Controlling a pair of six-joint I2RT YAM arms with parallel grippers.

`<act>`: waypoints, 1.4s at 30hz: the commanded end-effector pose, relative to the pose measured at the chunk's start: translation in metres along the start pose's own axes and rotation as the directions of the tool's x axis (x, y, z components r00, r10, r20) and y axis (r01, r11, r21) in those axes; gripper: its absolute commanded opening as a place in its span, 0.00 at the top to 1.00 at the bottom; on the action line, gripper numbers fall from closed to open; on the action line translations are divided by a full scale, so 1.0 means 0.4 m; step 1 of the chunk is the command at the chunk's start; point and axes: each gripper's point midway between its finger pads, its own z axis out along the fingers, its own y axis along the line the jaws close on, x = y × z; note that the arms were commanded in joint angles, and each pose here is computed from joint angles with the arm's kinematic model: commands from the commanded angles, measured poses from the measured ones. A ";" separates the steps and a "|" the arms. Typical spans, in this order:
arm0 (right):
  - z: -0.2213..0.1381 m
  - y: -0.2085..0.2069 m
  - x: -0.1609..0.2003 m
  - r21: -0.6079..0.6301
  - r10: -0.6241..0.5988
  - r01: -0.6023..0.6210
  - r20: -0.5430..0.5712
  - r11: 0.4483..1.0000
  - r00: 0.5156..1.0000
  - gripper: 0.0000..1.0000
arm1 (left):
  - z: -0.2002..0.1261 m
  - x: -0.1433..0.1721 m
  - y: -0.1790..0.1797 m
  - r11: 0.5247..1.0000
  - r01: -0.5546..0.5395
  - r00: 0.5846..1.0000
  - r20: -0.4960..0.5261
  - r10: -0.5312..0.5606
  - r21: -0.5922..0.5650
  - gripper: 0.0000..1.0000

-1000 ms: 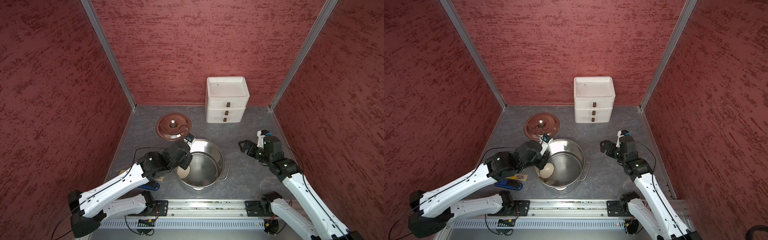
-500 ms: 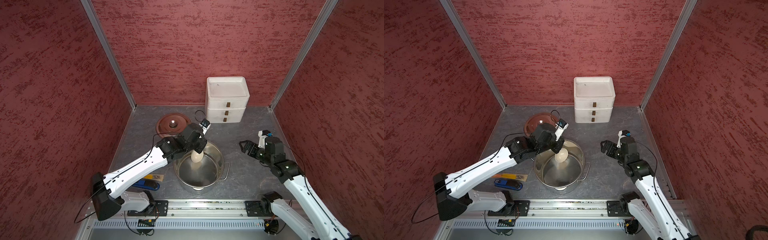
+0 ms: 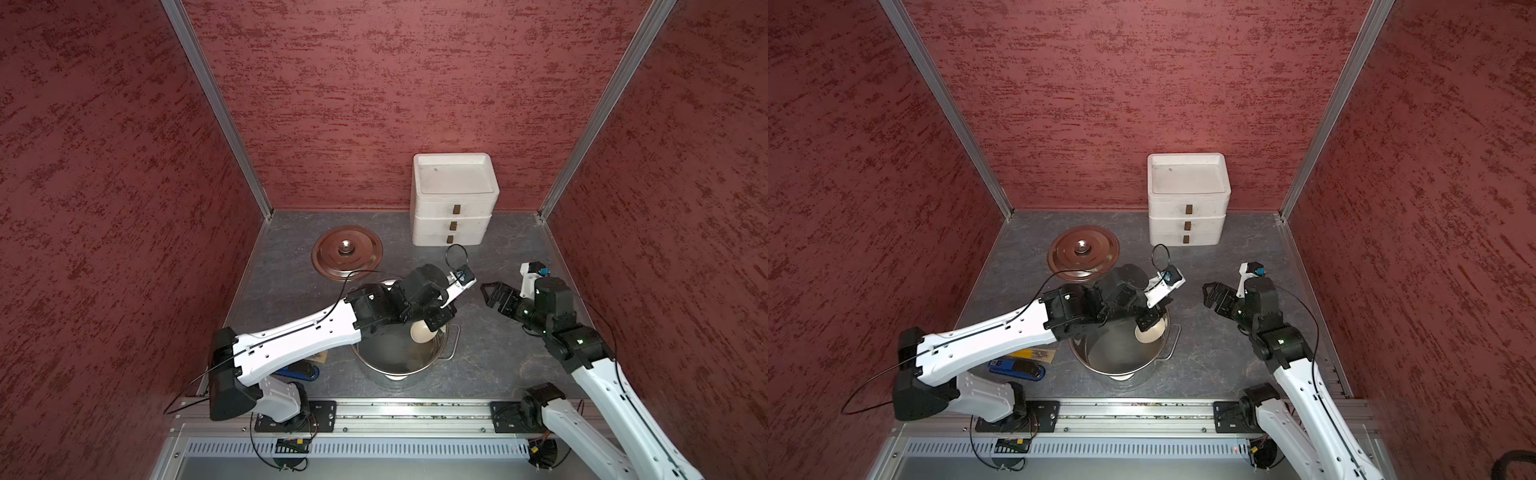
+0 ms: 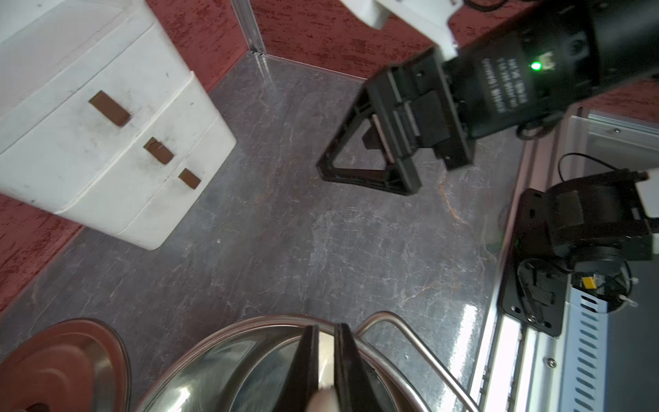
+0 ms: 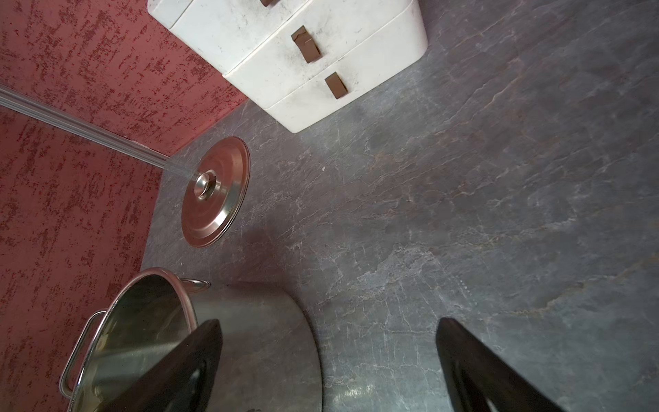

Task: Stir the soup with a spoon
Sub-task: Stir the soup in the pan with a stick.

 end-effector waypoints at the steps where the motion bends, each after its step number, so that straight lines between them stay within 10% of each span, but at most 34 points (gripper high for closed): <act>1: -0.002 -0.013 0.007 0.016 0.009 -0.009 0.006 1.000 1.000 0.02 | -0.033 0.035 -0.055 0.999 0.000 1.000 -0.019 0.001 0.048 1.00; 9: 0.006 -0.009 0.006 0.010 0.014 -0.014 0.001 1.000 1.000 0.02 | -0.105 0.197 -0.123 0.997 0.029 0.991 -0.132 -0.020 0.066 1.00; 21: 0.023 0.009 -0.005 -0.010 0.020 -0.020 -0.008 1.000 1.000 0.03 | -0.243 0.326 0.065 0.972 0.118 0.977 -0.150 -0.150 -0.201 1.00; 42: -0.012 -0.005 0.002 0.005 0.022 -0.022 0.014 1.000 1.000 0.03 | -0.135 0.188 0.337 0.910 0.171 0.973 -0.079 -0.216 -0.377 1.00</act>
